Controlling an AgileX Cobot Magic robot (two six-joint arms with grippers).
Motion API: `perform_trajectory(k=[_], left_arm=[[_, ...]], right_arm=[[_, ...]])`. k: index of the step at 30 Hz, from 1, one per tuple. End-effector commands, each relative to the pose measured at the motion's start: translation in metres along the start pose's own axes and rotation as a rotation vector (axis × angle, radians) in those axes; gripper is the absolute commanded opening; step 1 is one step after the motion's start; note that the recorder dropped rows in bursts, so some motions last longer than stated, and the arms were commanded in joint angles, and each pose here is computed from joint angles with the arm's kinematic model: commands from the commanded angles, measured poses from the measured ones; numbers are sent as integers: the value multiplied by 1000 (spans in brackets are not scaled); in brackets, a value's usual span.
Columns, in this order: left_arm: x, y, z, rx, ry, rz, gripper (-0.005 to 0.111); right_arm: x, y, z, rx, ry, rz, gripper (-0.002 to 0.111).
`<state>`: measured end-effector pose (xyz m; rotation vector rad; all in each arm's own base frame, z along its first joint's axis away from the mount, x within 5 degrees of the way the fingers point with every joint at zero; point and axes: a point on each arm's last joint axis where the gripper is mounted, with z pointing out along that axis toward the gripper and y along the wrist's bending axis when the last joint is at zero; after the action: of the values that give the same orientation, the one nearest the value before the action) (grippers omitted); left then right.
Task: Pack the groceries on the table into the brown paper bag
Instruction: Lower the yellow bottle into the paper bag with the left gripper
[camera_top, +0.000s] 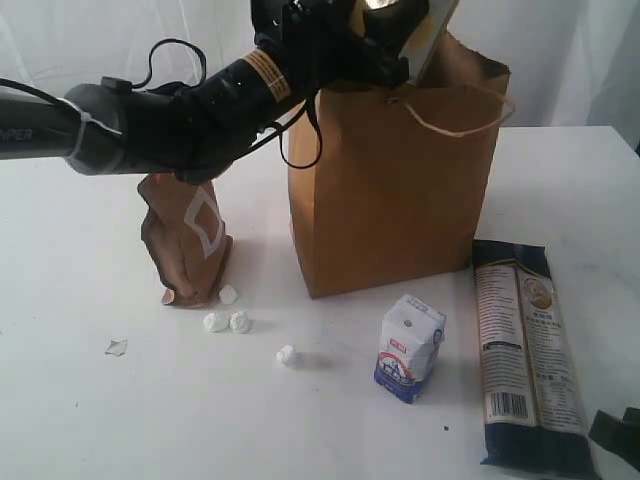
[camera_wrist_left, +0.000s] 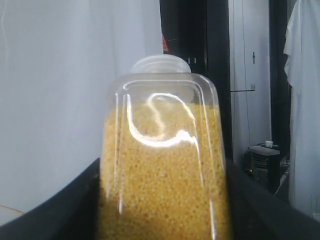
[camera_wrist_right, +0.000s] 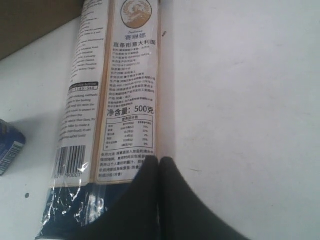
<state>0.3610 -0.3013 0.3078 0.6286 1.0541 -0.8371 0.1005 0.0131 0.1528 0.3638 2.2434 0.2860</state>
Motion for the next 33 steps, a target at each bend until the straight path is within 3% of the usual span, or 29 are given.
perform_trajectory(k=[1,8,24,29,33], left_arm=[[-26,-1,3,4,-109,20,0],[-19,2,4,-25,-29,100,0],[-18,2,4,-24,-27,99,1],[-18,2,4,-26,-20,-26,21],[-15,3,4,-41,10,-97,53]], right_arm=[[0,-2,0,10,-2,15,0],[0,-1,0,8,-3,15,0],[0,-1,0,8,-3,15,0],[0,-1,0,8,-3,15,0],[0,-1,0,8,-3,15,0]])
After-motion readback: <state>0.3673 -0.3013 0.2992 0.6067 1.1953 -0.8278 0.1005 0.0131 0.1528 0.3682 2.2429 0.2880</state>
